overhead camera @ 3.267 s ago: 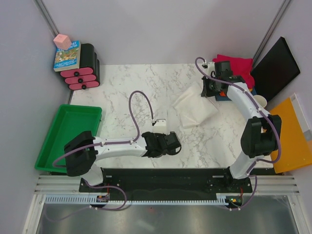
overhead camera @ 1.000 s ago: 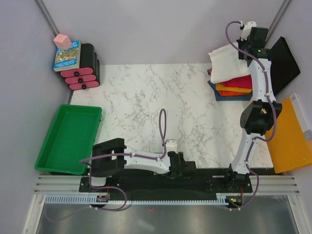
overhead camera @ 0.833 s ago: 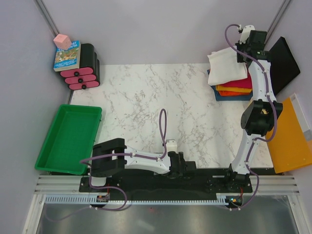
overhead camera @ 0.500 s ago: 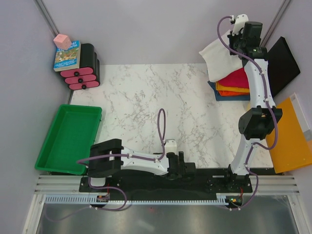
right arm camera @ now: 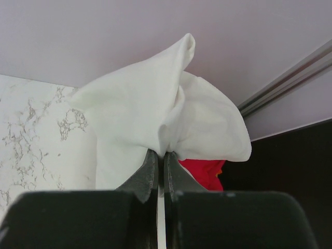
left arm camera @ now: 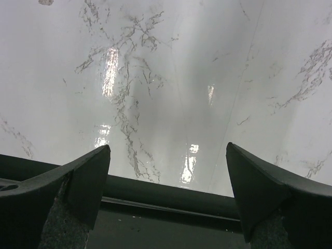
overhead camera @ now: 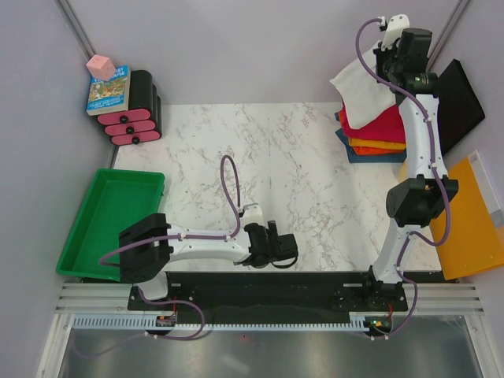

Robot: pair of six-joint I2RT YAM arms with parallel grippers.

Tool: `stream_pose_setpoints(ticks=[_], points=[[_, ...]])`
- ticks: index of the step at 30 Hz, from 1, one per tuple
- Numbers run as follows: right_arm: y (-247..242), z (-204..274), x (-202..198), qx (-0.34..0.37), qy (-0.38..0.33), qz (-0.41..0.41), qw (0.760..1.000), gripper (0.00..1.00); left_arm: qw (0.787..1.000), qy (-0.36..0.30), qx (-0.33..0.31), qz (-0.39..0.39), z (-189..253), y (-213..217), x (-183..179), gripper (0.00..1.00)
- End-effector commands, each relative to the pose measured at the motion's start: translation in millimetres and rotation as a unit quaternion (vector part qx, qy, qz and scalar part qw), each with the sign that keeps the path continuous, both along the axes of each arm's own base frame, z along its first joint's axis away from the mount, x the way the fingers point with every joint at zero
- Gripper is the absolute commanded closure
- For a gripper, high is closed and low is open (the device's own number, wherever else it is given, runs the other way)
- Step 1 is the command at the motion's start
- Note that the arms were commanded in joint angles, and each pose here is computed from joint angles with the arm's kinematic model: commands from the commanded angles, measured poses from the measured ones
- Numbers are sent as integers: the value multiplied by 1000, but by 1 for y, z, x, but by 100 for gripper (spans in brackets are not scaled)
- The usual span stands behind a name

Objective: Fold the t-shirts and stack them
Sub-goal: Put the neatly folded tshirt into the corner of the board with the right arm

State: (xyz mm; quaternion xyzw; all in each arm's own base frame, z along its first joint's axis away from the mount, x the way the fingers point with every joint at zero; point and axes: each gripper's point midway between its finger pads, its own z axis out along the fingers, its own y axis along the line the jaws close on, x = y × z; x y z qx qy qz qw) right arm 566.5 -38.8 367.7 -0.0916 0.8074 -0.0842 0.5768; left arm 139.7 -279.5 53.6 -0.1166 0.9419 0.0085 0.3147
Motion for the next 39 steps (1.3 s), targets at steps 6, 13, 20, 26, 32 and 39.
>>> stream_pose_setpoints(ticks=[6,13,20,26,32,39], points=[[-28,-34,28,-10,3,-49,999,100,1000,-6,3,7,-1,10,-1,0],[-54,-79,40,-21,33,-78,996,100,1000,-8,8,3,-1,10,0,0],[-102,-128,45,-26,71,-131,989,100,1000,-7,7,-8,1,-2,2,0],[-134,-161,41,-27,100,-159,982,100,1000,-10,8,-17,5,-9,5,1],[-147,-192,35,-32,125,-173,976,100,1000,-2,11,-22,1,-15,4,0],[-160,-230,35,-40,156,-196,967,100,1000,1,7,-26,3,-19,3,0]])
